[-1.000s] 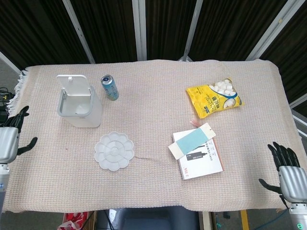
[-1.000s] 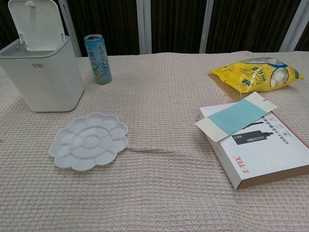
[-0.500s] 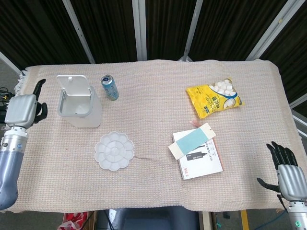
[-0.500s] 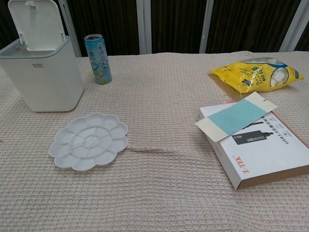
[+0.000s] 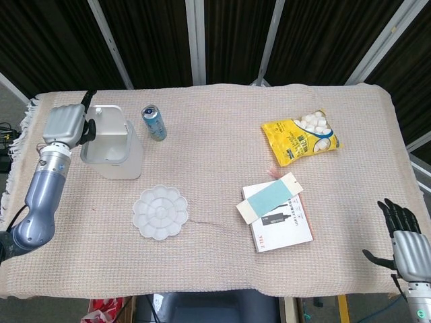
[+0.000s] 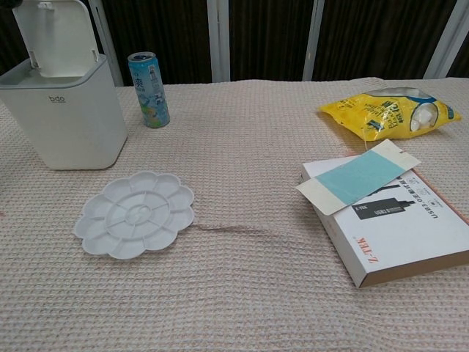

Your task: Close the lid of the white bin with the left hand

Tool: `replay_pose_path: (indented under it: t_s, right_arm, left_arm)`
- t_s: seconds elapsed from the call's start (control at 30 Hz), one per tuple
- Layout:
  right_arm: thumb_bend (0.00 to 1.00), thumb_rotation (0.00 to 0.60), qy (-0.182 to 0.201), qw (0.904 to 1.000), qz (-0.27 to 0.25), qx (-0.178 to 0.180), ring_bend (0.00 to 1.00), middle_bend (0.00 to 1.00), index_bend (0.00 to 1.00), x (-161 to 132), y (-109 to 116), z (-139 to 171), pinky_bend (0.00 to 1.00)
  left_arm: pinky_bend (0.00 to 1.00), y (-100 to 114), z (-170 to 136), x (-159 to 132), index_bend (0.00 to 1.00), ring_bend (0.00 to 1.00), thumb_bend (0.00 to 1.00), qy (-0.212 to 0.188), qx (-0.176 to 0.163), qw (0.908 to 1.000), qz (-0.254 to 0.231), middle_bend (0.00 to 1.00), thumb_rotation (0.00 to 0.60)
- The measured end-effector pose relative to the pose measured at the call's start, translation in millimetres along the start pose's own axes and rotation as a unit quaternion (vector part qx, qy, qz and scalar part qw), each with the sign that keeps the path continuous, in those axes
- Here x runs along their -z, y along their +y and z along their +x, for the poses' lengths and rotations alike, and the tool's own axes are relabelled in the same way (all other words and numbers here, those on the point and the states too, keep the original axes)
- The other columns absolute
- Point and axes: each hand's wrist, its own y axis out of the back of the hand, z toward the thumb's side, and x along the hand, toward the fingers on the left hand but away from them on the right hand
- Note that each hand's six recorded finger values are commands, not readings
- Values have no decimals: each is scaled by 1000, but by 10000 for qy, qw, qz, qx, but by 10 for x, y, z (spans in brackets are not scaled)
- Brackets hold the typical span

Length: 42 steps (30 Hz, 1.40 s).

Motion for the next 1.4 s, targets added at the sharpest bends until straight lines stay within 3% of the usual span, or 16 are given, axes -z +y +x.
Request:
replay_pose_path:
  t_s: [0.3, 0.43, 0.83, 1.4]
  right_arm:
    - [152, 600, -51, 10000, -51, 10, 0, 0, 0, 27, 27, 13, 0]
    - [152, 600, -60, 10000, -47, 27, 0, 0, 0, 36, 39, 21, 0]
    - [152, 600, -76, 9999, -54, 61, 0, 0, 0, 51, 64, 50, 0]
    - [152, 600, -45, 10000, -72, 49, 0, 0, 0, 33, 58, 53, 0]
  left_arm:
    - [999, -114, 125, -133, 314, 905, 722, 163, 207, 9997, -24, 1000, 600]
    - [1000, -118, 104, -173, 348, 909, 729, 132, 217, 9997, -7, 1000, 600]
    - [1000, -62, -143, -157, 341, 910, 733, -60, 321, 9994, 76, 1000, 600]
    - [1000, -483, -460, 83, 273, 910, 733, -221, 859, 9958, 239, 1000, 600]
